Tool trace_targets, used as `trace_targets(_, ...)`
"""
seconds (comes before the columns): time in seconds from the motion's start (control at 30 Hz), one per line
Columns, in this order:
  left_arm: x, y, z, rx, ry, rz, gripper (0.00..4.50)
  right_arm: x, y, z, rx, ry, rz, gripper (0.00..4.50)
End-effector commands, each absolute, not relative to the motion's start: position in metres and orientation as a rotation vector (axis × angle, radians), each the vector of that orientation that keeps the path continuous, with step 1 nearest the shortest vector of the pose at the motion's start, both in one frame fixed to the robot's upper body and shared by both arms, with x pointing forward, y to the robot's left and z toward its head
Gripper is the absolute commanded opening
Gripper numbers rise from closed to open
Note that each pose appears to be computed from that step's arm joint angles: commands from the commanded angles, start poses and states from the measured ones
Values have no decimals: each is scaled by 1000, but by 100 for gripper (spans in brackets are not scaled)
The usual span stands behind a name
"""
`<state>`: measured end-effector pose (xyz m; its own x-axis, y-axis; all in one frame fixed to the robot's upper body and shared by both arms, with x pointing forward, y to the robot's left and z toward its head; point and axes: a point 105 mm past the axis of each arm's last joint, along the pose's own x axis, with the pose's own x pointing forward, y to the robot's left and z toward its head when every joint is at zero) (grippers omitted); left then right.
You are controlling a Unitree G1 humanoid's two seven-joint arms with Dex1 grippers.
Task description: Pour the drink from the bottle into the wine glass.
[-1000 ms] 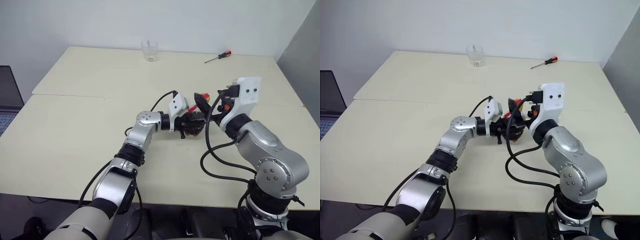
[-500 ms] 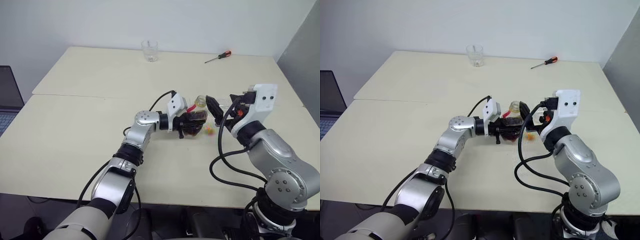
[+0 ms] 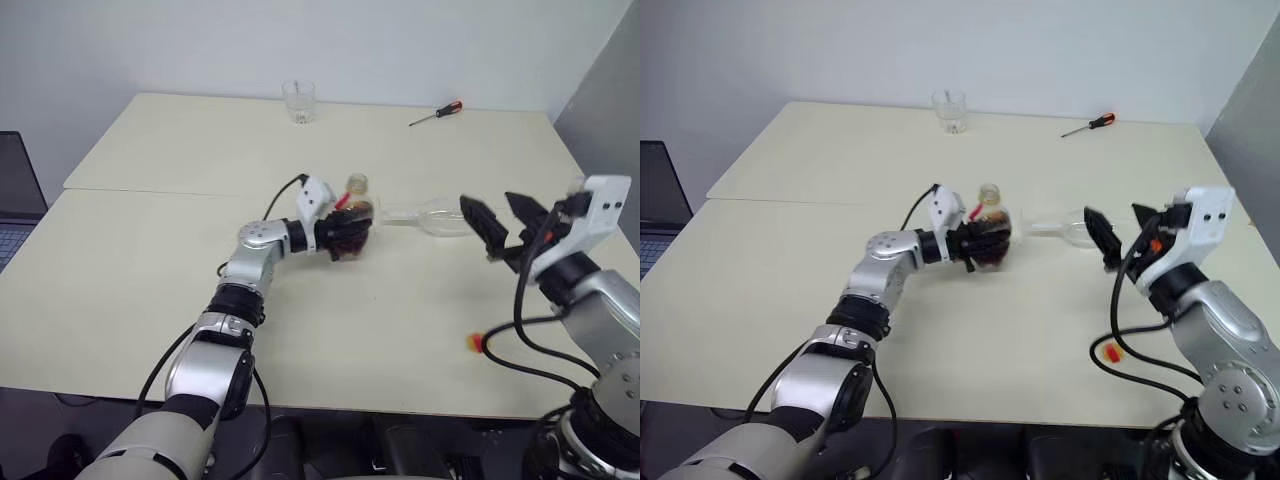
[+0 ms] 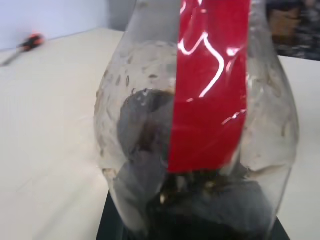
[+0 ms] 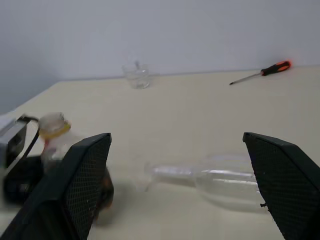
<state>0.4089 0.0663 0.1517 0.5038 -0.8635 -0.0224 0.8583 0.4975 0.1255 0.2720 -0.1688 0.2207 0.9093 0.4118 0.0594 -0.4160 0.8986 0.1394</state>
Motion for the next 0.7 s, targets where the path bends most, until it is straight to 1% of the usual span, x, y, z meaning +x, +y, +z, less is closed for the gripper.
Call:
trace_targets(0.03, 431, 103, 182, 111, -144, -848, 82, 244, -140, 212, 73, 43, 644, 450)
trace_targets(0.13, 441, 130, 185, 117, -149, -715, 82, 236, -127, 207, 64, 81, 736, 450)
trace_targets(0.23, 449, 162, 187, 114, -155, -565, 82, 232, -103, 212, 44, 75, 850, 450)
trace_targets(0.27, 451, 168, 187, 105, -158, -531, 82, 231, -98, 214, 38, 71, 873, 450)
trace_targets(0.33, 453, 183, 183, 109, -153, -450, 82, 239, -86, 217, 10, 68, 887, 450)
trace_targets(0.5, 454, 204, 174, 95, -138, -330, 82, 254, -73, 225, -29, 45, 896, 450)
trace_targets(0.7, 452, 220, 162, 84, -101, -258, 82, 258, -61, 230, -62, 32, 950, 450)
